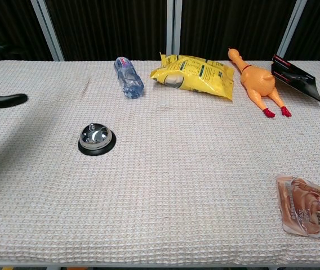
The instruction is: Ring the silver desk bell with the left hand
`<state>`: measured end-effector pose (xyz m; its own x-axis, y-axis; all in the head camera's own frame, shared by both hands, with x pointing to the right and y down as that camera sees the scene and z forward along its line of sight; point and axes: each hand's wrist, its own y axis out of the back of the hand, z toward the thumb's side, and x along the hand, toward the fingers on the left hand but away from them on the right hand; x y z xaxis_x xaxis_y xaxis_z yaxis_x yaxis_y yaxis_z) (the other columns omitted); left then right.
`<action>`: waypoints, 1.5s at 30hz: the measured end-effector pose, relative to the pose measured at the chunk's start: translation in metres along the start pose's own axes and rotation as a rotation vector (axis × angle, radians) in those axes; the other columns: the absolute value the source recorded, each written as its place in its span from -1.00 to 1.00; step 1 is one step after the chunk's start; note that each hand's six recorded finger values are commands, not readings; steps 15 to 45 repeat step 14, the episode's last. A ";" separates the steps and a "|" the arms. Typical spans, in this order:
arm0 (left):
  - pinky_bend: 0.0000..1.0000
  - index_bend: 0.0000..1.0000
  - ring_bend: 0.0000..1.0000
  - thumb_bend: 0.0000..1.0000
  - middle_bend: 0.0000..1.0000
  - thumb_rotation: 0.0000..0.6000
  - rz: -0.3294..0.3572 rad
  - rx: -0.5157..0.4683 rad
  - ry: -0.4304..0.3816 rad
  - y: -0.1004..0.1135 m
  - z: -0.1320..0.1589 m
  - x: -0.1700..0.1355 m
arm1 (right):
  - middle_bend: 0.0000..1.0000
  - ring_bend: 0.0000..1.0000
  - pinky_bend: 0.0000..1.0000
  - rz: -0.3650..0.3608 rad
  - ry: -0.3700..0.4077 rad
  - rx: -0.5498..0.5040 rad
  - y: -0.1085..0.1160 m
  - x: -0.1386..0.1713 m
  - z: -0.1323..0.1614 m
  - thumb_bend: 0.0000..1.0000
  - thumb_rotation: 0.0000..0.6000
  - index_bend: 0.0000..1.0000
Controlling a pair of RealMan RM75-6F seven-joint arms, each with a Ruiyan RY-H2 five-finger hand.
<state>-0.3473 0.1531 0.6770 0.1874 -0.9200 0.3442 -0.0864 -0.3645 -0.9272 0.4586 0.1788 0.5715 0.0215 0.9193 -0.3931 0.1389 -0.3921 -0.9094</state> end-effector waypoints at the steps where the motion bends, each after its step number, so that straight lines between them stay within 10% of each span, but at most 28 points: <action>1: -1.00 -0.93 -1.00 -1.00 -1.00 -0.52 0.007 0.005 0.028 0.005 -0.009 -0.009 | -1.00 -1.00 -1.00 0.004 0.005 0.000 -0.002 -0.001 0.002 -1.00 1.00 -1.00; 5: -1.00 -0.93 -1.00 -1.00 -1.00 -0.15 0.011 0.017 0.124 0.020 -0.037 -0.041 | -1.00 -1.00 -1.00 0.008 0.019 0.003 -0.006 -0.002 0.006 -1.00 1.00 -1.00; 45: -1.00 -0.93 -1.00 -1.00 -1.00 -0.15 0.041 0.061 0.192 0.041 -0.059 -0.078 | -1.00 -1.00 -1.00 0.009 0.020 0.017 -0.007 0.005 0.006 -1.00 1.00 -1.00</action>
